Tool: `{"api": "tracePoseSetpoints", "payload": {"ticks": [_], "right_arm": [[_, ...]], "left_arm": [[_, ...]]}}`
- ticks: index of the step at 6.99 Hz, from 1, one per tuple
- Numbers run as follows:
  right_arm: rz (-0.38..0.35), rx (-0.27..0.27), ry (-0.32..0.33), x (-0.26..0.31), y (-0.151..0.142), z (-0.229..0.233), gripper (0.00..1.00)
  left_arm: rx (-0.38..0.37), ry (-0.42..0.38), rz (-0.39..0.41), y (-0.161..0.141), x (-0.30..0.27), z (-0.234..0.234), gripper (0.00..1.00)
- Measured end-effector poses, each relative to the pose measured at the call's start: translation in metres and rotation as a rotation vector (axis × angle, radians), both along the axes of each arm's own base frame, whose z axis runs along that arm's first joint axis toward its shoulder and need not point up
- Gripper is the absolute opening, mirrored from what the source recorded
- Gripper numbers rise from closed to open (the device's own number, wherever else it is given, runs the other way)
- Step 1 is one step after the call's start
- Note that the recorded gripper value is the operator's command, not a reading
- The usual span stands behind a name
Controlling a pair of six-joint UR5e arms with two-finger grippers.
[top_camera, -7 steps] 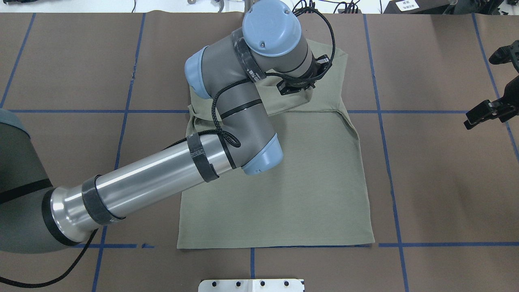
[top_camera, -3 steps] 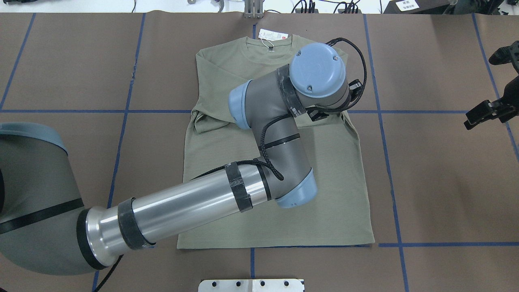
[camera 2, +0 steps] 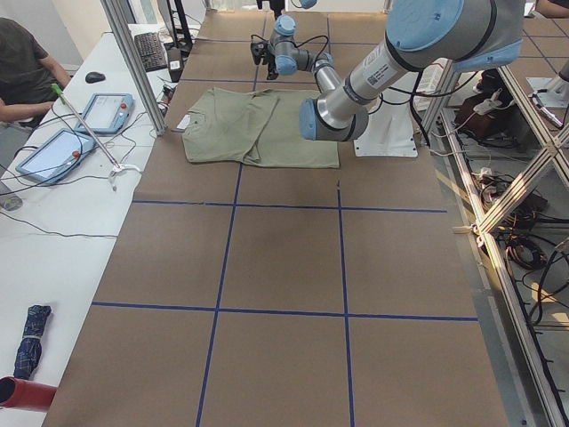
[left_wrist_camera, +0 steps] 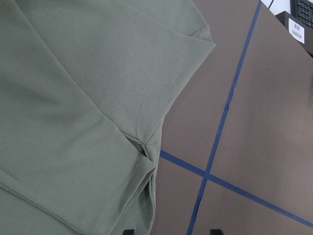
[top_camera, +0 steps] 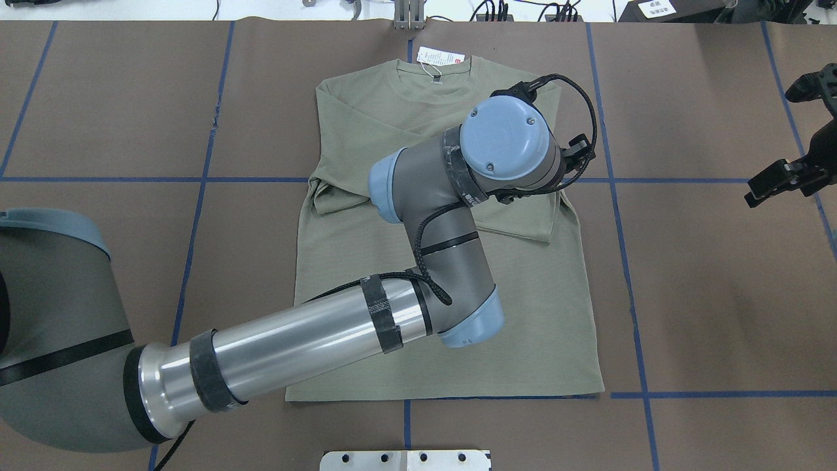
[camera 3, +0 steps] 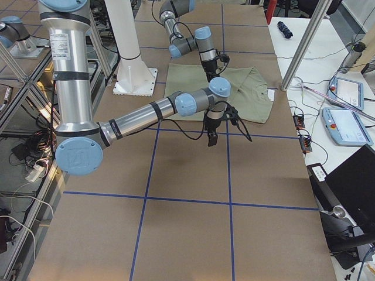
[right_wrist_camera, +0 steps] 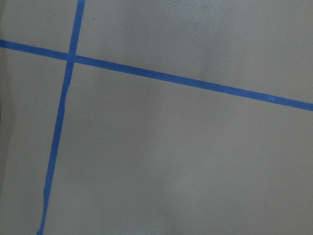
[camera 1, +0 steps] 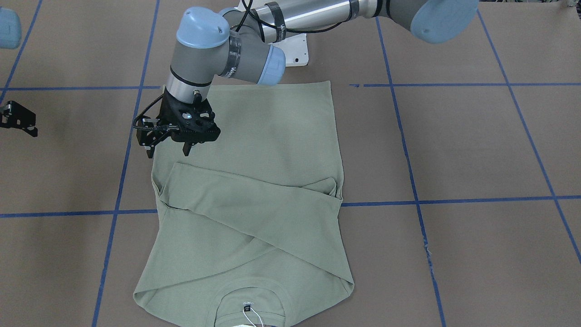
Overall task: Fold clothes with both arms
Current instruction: 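Release the sleeve and withdraw the left gripper while the right gripper approaches the hem, then lower both grippers to the hem corners nearest the robot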
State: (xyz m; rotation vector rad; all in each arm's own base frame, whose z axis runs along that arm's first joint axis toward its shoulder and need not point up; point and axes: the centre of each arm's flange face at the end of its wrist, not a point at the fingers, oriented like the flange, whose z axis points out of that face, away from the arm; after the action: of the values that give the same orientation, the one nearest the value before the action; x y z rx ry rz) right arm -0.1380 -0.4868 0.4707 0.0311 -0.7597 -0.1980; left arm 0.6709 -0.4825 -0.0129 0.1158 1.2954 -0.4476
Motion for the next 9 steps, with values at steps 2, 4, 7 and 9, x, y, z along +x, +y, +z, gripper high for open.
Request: {"api": "tracePoseSetpoints", "payload": {"ticks": [2,4,7,9], "right_arm": [[0.003,0.005,-0.037,-0.005,0.002,-0.015,1.0],[0.08,-0.014,-0.104,-0.049,0.017,-0.042,1.0],[0.208,-0.088,-0.143,-0.174,0.095,-0.085,1.0],[0.253,-0.119,-0.128,-0.238,0.177,-0.086,0.99]], "left_arm": [[0.067,-0.057,0.007,-0.006,-0.032,0.026,0.98],[0.128,-0.151,0.059,0.003,-0.095,0.077,0.99],[0.212,-0.303,0.157,0.057,-0.229,0.154,0.99],[0.234,-0.331,0.172,0.085,-0.278,0.188,0.99]]}}
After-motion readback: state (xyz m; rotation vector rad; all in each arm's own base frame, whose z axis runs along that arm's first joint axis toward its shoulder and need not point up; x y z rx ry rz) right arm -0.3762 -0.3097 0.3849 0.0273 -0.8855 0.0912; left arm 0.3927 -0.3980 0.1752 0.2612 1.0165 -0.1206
